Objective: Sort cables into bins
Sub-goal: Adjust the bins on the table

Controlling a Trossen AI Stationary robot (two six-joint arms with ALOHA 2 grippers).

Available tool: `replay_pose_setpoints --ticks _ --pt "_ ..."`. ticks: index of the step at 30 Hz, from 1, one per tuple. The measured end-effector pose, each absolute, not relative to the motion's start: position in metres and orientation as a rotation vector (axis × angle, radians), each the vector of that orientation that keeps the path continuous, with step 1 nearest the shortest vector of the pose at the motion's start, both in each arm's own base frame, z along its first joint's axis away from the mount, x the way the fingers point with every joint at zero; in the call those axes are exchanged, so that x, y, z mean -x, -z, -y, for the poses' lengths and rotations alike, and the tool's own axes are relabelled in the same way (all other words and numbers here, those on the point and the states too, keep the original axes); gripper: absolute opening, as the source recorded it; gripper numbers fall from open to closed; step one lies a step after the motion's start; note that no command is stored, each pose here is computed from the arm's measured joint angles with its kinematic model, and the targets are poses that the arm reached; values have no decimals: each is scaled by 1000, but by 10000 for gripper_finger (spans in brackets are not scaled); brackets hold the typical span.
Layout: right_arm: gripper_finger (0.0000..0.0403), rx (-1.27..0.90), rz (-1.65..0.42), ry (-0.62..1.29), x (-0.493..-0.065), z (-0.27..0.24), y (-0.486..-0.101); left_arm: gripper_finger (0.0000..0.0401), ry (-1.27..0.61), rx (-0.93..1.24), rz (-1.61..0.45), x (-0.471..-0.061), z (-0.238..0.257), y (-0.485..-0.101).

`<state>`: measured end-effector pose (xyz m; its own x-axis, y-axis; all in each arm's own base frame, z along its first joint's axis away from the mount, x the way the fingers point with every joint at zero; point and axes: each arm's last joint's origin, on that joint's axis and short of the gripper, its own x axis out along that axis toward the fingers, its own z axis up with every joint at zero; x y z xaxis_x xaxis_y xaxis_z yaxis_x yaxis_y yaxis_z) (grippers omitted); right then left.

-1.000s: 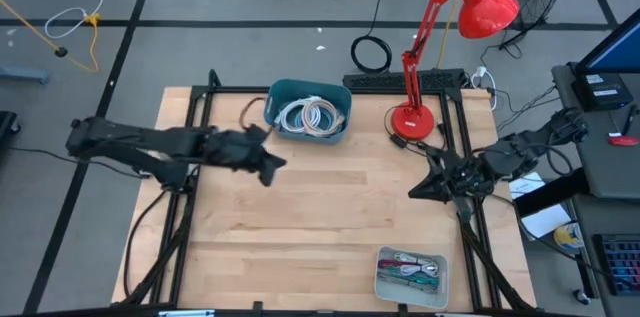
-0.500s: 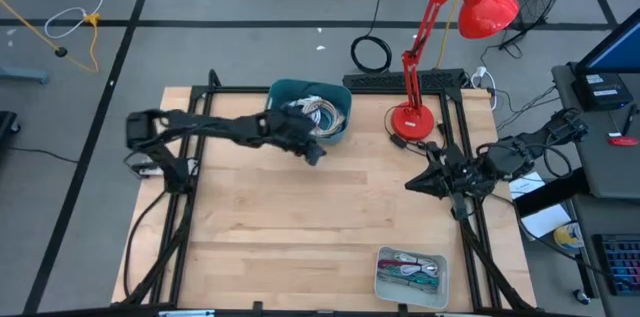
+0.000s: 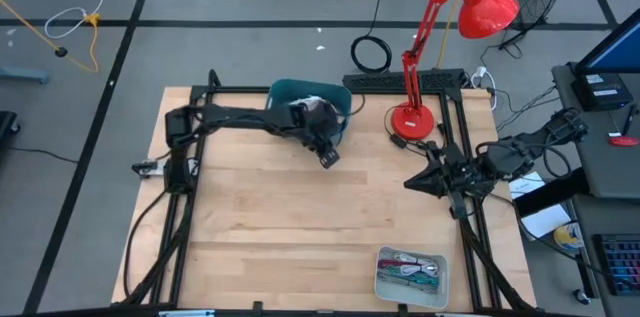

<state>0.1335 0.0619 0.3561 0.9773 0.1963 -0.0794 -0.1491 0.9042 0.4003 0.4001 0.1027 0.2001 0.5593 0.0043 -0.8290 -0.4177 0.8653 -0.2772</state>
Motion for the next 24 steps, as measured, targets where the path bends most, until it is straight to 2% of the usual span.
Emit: replay_pose_setpoints --ticks 10,24 --pt "0 -413 -134 -178 -136 -63 -354 0 -347 423 -952 -402 -116 -195" --pt "0 -414 -152 -175 -140 -66 -352 0 -411 457 -923 -391 -153 -196"
